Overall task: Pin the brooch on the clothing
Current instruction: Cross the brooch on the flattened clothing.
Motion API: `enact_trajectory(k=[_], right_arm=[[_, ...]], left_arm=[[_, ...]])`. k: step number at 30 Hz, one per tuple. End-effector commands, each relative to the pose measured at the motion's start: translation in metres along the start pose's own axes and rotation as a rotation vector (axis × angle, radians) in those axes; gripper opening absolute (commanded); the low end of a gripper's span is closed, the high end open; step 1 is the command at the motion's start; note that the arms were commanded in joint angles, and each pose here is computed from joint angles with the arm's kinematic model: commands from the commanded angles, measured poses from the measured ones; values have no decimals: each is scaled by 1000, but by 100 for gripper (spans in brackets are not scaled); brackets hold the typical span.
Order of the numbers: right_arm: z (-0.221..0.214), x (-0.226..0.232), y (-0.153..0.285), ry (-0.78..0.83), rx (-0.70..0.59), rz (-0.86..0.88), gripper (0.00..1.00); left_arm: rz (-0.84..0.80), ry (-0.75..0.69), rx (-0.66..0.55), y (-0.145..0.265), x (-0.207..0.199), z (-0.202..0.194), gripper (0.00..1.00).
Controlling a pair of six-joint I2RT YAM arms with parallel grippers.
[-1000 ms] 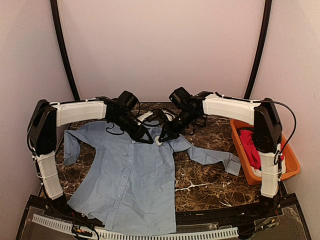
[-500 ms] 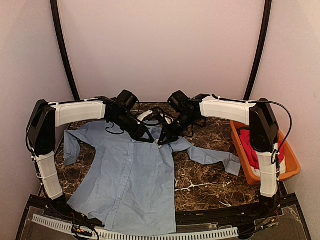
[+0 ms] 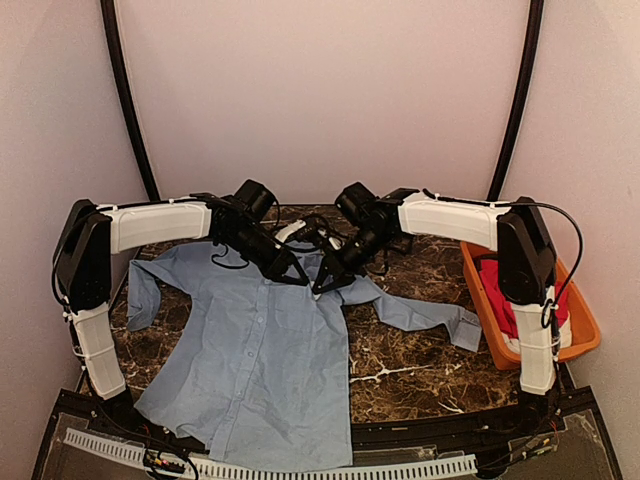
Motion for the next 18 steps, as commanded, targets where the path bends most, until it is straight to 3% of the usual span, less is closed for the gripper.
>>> enact_trajectory(k=[1, 18], right_arm=[[-4, 15, -2, 45, 31, 81, 0], [-2, 27, -4, 60, 29, 215, 0]], left_arm=[[9, -44, -20, 12, -11, 3, 1], [22, -52, -33, 9, -12, 2, 1]])
Point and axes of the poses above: each gripper's point midway between its finger pads, its own y axis back along the fingers, its own x axis along the line the jaws close on, z = x × y, the point moved 7 cm from there along y, back along the fingers, and after that the axes turned 4 degrees about y, right-handed, at the moved point
